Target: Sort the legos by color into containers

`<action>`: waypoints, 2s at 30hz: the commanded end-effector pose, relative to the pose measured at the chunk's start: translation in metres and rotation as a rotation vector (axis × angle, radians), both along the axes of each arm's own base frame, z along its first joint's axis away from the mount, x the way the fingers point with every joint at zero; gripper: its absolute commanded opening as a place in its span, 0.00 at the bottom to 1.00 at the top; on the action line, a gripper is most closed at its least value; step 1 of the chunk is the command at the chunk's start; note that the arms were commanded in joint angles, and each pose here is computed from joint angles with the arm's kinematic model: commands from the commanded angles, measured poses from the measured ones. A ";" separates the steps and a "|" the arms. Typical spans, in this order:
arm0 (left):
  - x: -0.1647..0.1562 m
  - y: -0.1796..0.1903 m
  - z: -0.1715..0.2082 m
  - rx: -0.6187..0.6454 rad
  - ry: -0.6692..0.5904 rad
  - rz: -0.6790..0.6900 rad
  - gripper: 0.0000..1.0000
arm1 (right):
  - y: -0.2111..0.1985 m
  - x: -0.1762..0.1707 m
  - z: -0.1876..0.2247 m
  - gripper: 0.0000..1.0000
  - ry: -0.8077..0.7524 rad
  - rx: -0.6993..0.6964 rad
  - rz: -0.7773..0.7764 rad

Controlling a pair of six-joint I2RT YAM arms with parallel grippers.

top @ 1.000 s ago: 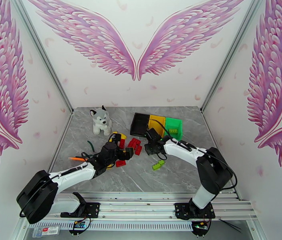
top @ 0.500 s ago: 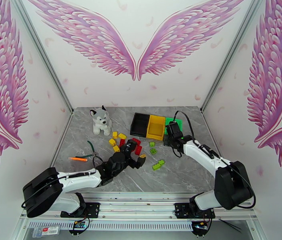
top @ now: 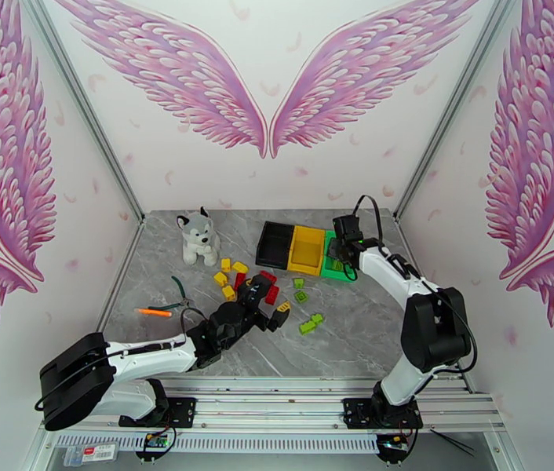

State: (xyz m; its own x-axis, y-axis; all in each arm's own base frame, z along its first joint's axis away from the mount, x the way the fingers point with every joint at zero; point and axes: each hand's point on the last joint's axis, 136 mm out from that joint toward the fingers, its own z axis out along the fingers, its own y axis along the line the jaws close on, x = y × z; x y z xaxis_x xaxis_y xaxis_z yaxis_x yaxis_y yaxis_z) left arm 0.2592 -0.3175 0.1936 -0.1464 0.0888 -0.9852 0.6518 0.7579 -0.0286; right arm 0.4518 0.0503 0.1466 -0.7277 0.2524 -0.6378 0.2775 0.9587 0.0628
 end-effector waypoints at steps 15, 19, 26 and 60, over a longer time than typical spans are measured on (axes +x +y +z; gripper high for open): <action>0.019 0.029 -0.032 0.055 0.193 0.141 0.99 | 0.108 -0.097 -0.028 0.86 0.171 0.108 0.392; 0.024 0.033 -0.049 0.036 0.317 0.157 0.99 | 0.128 -0.108 -0.053 0.80 0.272 0.068 0.486; 0.030 0.041 -0.061 0.051 0.386 0.179 0.99 | 0.140 -0.117 -0.074 0.81 0.384 -0.046 0.549; 0.031 0.041 -0.053 0.043 0.323 0.172 0.99 | 0.134 -0.098 -0.110 0.40 0.419 -0.084 0.523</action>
